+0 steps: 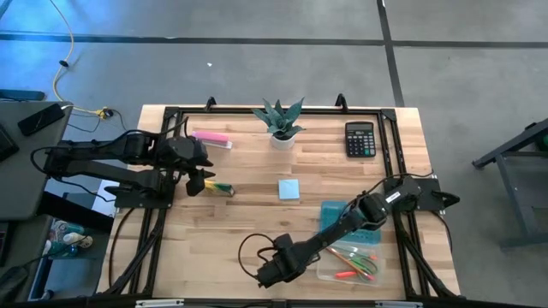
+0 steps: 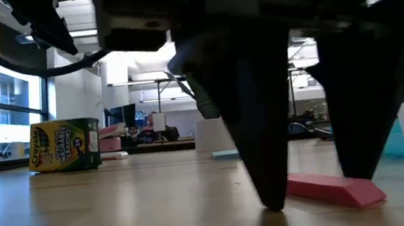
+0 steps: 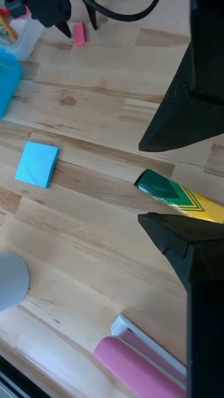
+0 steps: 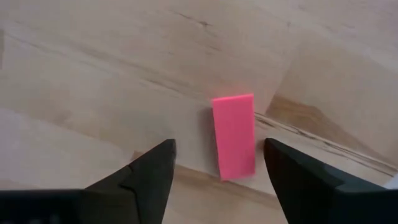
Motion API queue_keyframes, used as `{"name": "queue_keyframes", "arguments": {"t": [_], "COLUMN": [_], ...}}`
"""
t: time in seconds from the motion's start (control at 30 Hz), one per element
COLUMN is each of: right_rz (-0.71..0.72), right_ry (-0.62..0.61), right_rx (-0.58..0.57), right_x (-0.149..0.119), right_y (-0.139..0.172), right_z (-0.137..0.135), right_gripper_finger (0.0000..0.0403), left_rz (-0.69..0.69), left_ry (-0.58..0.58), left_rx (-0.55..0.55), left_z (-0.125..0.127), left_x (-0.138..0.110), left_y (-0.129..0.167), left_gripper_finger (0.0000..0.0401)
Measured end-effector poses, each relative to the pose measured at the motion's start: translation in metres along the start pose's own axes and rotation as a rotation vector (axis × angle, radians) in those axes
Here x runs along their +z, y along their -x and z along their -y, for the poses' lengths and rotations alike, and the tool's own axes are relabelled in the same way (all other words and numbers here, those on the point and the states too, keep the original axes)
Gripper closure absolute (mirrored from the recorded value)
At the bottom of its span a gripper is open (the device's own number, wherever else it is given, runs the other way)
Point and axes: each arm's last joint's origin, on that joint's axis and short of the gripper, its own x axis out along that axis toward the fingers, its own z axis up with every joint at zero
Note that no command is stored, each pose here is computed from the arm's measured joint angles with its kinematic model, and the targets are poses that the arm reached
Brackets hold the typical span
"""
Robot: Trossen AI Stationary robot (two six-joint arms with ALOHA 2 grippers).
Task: Pack school essentials
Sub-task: Put the pink eraser into the blue supply box
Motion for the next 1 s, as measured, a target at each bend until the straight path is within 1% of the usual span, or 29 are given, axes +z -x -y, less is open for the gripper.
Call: {"name": "queue_keyframes", "arguments": {"t": [0.1, 0.2, 0.33, 0.57, 0.67, 0.77, 0.87, 1.0], "right_rz": [-0.019, -0.035, -0.053, -0.068, -0.068, -0.069, -0.07, -0.045], "right_ry": [-0.004, -0.006, -0.009, -0.011, 0.009, 0.025, 0.034, 0.039], "right_rx": [0.001, -0.003, -0.004, -0.013, -0.007, 0.001, 0.005, 0.03], "right_x": [0.001, 0.0016, 0.0026, 0.0031, 0.0025, 0.0024, 0.0023, -0.0008], "right_y": [-0.0043, -0.0077, -0.0089, -0.01, -0.0098, -0.0099, -0.0096, -0.0004], "right_z": [-0.002, -0.0028, -0.0034, -0.003, -0.0034, -0.0041, -0.0043, -0.0034], "right_gripper_finger": [0.0178, 0.0205, 0.0246, 0.0329, 0.0355, 0.0365, 0.0364, 0.0361], "left_rz": [0.001, 0.0, 0.0, 0.001, 0.001, 0.001, 0.001, 0.0], "left_ry": [-0.003, -0.003, -0.021, -0.021, -0.021, -0.021, -0.021, -0.021], "left_rx": [0.0, 0.0, -0.001, -0.001, -0.001, -0.001, -0.001, -0.001], "left_z": [0.0001, 0.0, 0.0001, 0.0001, 0.0001, 0.0001, 0.0001, 0.0001], "left_x": [0.0, 0.0, 0.0, 0.0, 0.0, 0.0, 0.0, 0.0], "left_y": [0.0, 0.0, 0.0, 0.0001, 0.0001, 0.0001, 0.0001, 0.0001], "left_gripper_finger": [0.0241, 0.0241, 0.0241, 0.0241, 0.0241, 0.0241, 0.0241, 0.0241]}}
